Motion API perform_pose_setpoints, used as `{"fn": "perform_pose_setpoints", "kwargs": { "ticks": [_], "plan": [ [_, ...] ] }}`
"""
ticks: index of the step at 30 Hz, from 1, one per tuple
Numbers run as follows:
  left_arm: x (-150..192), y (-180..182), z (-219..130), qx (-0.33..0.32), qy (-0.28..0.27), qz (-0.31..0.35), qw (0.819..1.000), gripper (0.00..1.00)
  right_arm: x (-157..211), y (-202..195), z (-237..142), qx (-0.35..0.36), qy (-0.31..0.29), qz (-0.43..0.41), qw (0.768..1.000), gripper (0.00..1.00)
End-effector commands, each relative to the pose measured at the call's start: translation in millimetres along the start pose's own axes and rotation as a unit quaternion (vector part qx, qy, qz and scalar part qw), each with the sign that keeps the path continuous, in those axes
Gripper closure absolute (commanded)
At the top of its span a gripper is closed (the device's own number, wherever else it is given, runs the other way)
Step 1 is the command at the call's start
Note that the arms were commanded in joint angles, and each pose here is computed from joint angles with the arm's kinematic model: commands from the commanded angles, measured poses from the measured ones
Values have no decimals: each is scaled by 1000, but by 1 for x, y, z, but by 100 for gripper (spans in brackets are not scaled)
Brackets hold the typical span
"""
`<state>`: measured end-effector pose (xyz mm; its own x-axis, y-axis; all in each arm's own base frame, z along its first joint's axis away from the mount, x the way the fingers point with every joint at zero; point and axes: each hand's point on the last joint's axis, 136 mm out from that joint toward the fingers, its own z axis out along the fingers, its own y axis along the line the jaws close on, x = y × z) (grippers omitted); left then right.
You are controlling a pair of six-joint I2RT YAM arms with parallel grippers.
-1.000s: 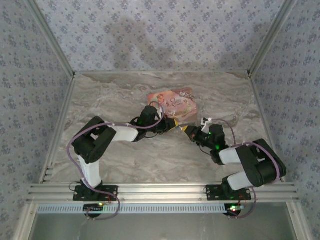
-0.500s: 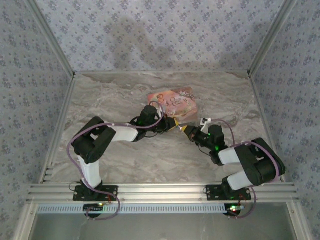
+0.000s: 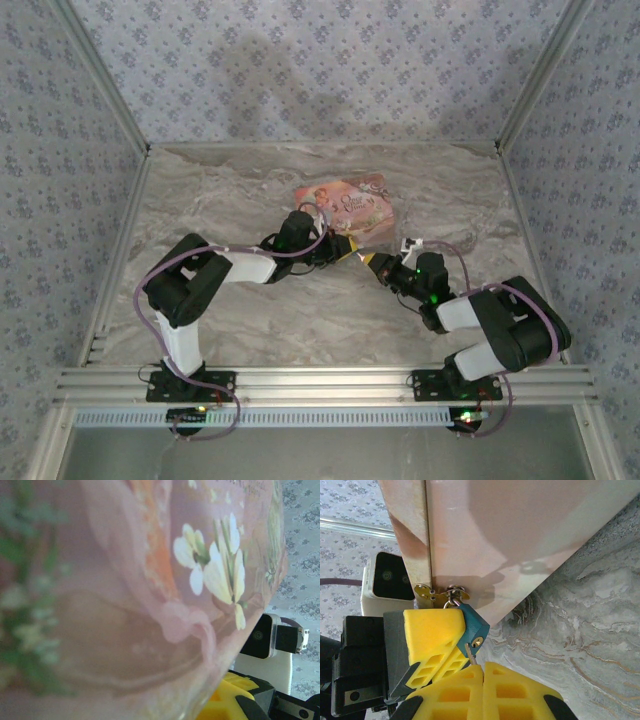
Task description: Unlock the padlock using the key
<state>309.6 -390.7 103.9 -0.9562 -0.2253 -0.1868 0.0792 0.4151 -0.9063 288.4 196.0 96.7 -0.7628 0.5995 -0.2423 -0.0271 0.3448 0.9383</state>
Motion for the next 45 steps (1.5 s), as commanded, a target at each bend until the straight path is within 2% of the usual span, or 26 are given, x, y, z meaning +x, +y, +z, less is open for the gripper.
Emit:
{"fn": "perform_pose_setpoints", "kwargs": {
  "ticks": [1, 36, 45],
  "plan": [
    [-8, -44, -9, 64, -4, 13, 998, 95, 3, -1, -1, 3, 1, 4, 1000, 100],
    [-4, -38, -12, 71, -5, 4, 997, 96, -9, 16, 3, -12, -22, -12, 1000, 100],
    [-4, -46, -13, 88, -6, 3, 996, 96, -11, 22, 12, -25, -22, -5, 999, 100]
  ]
}}
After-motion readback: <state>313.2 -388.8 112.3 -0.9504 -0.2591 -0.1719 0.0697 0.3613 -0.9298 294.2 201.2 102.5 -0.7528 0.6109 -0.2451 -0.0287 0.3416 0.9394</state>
